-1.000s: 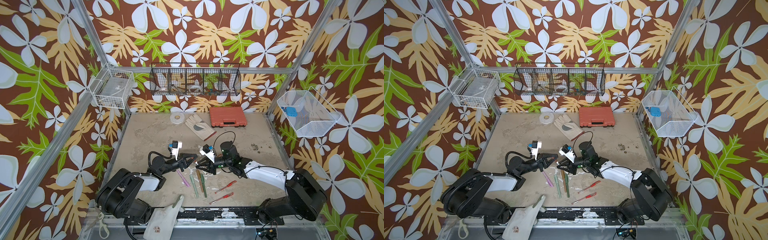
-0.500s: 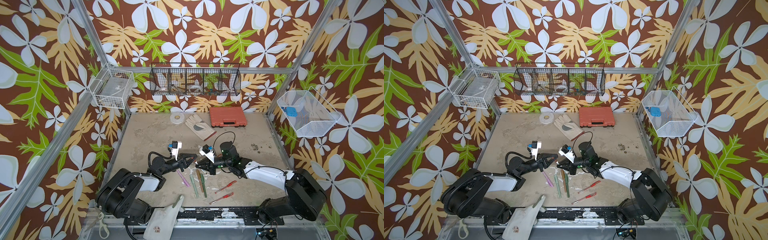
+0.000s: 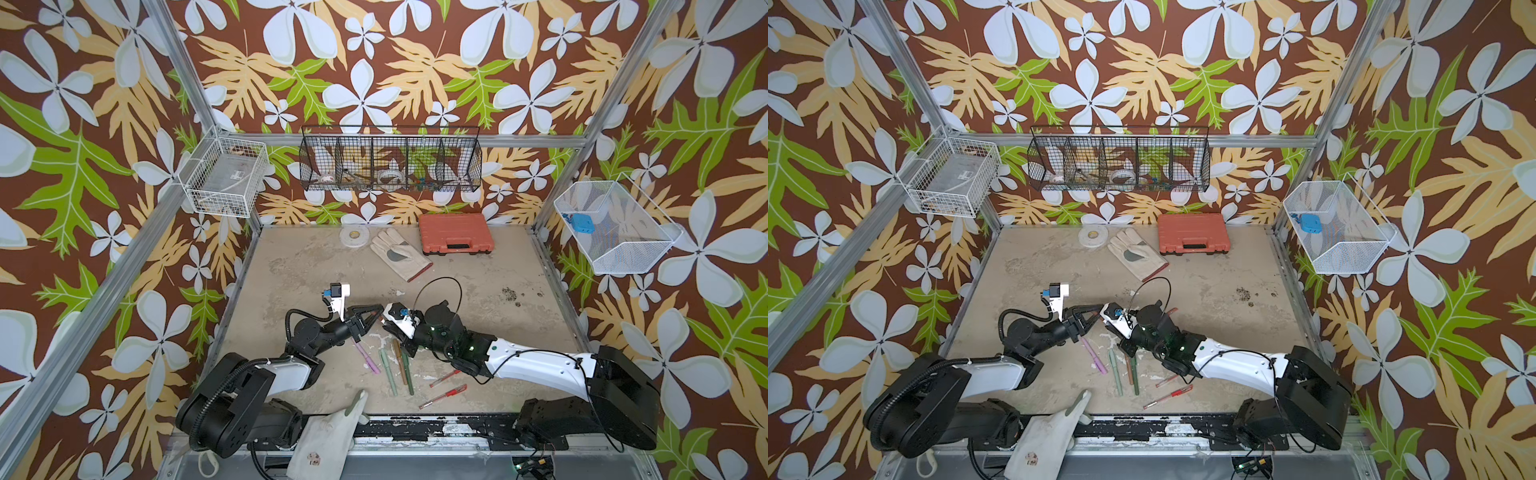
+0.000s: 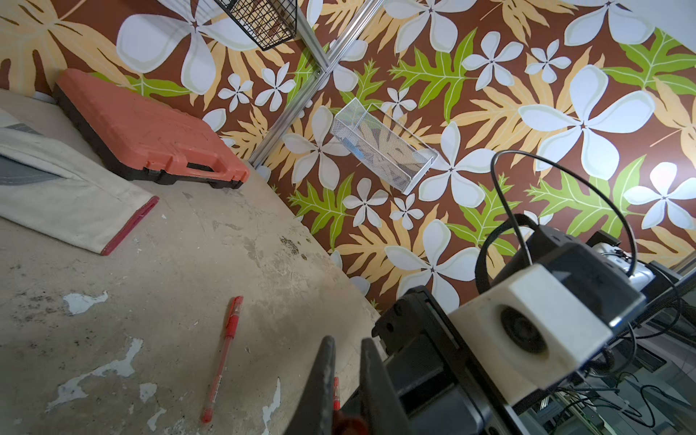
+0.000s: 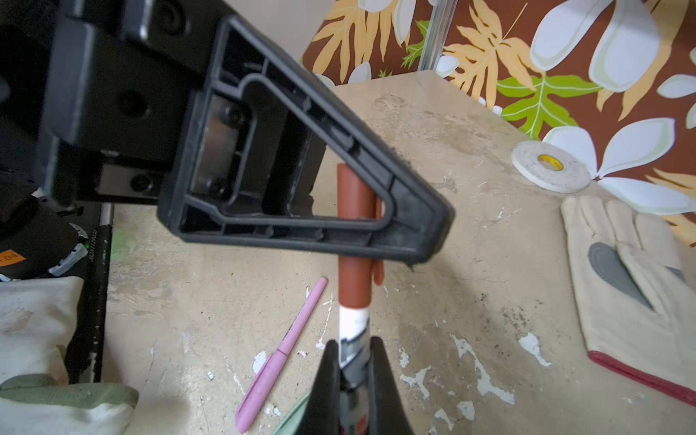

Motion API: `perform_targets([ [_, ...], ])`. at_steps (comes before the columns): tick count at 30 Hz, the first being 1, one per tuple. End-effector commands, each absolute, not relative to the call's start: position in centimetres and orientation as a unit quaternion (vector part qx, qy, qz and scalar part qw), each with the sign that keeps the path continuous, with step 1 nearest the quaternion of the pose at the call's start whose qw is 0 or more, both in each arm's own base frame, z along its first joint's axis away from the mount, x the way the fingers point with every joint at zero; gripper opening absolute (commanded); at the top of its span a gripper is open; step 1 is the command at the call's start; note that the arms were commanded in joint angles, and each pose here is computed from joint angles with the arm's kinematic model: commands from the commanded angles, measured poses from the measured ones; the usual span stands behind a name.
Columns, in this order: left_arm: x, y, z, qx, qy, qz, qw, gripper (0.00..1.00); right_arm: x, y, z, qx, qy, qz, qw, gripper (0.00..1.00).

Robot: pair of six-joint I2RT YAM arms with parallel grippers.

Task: Remove pen caps from pens
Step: Open the pen cap on the pen.

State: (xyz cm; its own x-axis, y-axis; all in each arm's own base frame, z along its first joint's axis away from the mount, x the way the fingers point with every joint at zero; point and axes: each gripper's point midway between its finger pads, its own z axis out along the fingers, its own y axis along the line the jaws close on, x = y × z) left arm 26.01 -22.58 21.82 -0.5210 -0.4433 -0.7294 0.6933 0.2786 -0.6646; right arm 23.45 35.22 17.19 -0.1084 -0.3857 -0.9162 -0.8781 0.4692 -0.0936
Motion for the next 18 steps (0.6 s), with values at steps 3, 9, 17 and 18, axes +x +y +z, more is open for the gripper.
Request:
perform_targets([
  [3,26.9,-21.4,23.0,0.073,0.626,-0.586,0.509,0.0,22.7,35.2,15.7,-0.473,0.704,0.281,0.45,0.0],
  [9,26.1,-21.8,23.8,0.098,0.611,-0.6,0.507,0.0,20.2,35.8,16.0,-0.497,0.67,0.41,0.369,0.0],
  [17,26.0,-21.7,23.9,0.101,0.613,-0.594,0.511,0.0,21.5,35.0,15.7,-0.479,0.687,0.399,0.372,0.0],
  [18,26.1,-21.7,23.9,0.1,0.614,-0.592,0.512,0.0,21.7,34.9,15.5,-0.477,0.693,0.391,0.374,0.0],
])
